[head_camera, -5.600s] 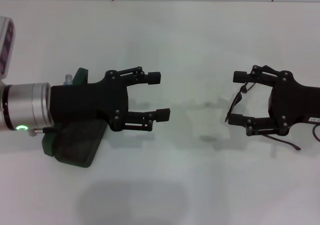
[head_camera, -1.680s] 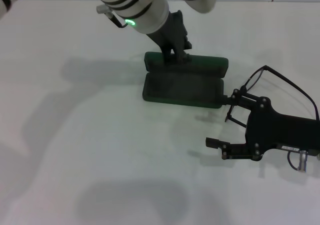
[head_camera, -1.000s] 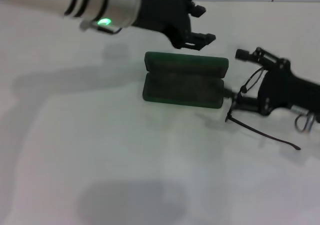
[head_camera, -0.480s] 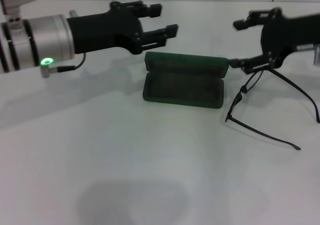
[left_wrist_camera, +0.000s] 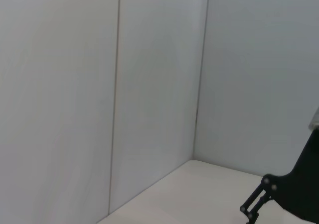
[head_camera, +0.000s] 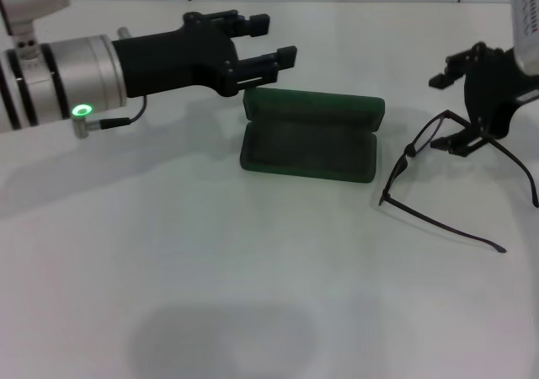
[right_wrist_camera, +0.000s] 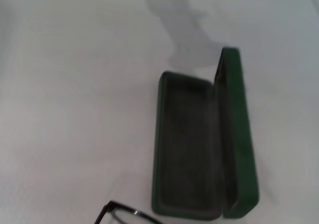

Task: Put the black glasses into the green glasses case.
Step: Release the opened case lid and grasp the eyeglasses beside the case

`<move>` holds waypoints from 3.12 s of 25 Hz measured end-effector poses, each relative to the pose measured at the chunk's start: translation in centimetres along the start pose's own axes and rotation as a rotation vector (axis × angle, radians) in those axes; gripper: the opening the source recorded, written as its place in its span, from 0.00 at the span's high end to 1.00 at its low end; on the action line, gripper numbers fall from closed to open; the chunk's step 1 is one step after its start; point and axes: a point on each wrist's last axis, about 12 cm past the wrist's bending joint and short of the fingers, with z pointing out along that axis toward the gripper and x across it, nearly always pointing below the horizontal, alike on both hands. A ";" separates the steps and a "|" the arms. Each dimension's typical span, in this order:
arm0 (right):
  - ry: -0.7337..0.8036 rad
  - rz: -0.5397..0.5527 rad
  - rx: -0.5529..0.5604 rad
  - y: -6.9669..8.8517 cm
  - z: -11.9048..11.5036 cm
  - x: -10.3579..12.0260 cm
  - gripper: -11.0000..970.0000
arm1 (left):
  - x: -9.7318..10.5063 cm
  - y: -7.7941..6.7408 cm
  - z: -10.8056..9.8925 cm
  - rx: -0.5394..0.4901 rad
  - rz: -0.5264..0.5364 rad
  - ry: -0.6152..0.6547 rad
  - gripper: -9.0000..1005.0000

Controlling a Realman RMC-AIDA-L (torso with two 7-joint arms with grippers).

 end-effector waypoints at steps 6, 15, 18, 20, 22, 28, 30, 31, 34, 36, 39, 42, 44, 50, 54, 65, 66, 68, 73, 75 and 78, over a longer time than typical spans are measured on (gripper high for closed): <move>0.045 -0.041 -0.070 0.1 1.9 -1.0 0.13 | -0.2 0.4 0.8 0.016 -0.002 0.012 0.38; 0.106 -0.107 -0.072 0.4 4.5 -1.8 0.14 | -0.3 0.4 1.0 0.017 0.001 0.012 0.38; 0.126 -0.130 -0.070 0.4 5.5 -2.2 0.14 | -0.1 0.3 1.0 0.018 0.005 0.010 0.38; 0.141 -0.139 -0.072 0.3 6.2 -2.5 0.14 | -0.1 0.2 1.1 0.018 0.004 0.010 0.38; 0.149 -0.143 -0.072 0.2 6.6 -2.6 0.14 | 0.1 0.2 1.1 0.018 -0.001 0.011 0.38; 0.166 -0.160 -0.088 0.1 7.4 -3.1 0.14 | 0.4 0.2 1.0 0.012 -0.011 0.006 0.38; 0.171 -0.154 -0.099 0.2 7.4 -3.1 0.14 | 0.5 0.2 1.0 0.011 -0.014 0.006 0.38; 0.176 -0.147 -0.107 0.3 7.4 -3.1 0.14 | 0.5 0.2 0.9 0.011 -0.013 0.006 0.38; 0.184 -0.131 -0.124 0.4 7.2 -2.9 0.14 | 0.5 0.2 0.9 0.010 -0.007 0.006 0.38; 0.201 -0.117 -0.134 0.5 7.1 -2.6 0.14 | 0.6 0.2 0.9 0.010 -0.004 0.005 0.38; 0.251 -0.089 -0.131 0.6 7.0 -2.1 0.14 | 0.6 0.2 0.9 0.010 -0.003 0.006 0.38; 0.284 -0.066 -0.131 0.7 6.9 -1.8 0.14 | 0.6 0.2 0.9 0.011 -0.002 0.009 0.38; 0.283 -0.058 -0.129 0.8 6.8 -1.7 0.14 | 0.7 0.2 0.9 0.010 -0.004 0.011 0.38; 0.259 -0.057 -0.098 1.2 6.0 -1.6 0.14 | 0.8 0.3 0.9 0.013 -0.012 0.016 0.38; 0.244 -0.075 -0.075 1.1 6.3 -1.9 0.14 | 0.8 0.2 1.0 0.015 -0.012 0.016 0.38; 0.222 -0.134 -0.080 1.9 7.8 -3.0 0.14 | 1.0 0.1 0.9 0.014 -0.009 0.016 0.38; 0.223 -0.138 -0.082 1.9 7.8 -3.0 0.14 | 1.0 0.1 0.9 0.014 -0.009 0.016 0.38; 0.226 -0.144 -0.085 2.0 7.9 -3.1 0.18 | 1.0 0.1 0.9 0.014 -0.010 0.016 0.38; 0.230 -0.146 -0.090 2.1 7.9 -3.0 0.29 | 1.1 0.1 0.9 0.014 -0.010 0.016 0.38; 0.231 -0.143 -0.091 2.1 7.9 -2.9 0.33 | 1.1 0.1 0.9 0.013 -0.010 0.016 0.38; 0.232 -0.141 -0.093 2.2 7.9 -2.8 0.39 | 1.0 0.1 0.9 0.014 -0.008 0.016 0.38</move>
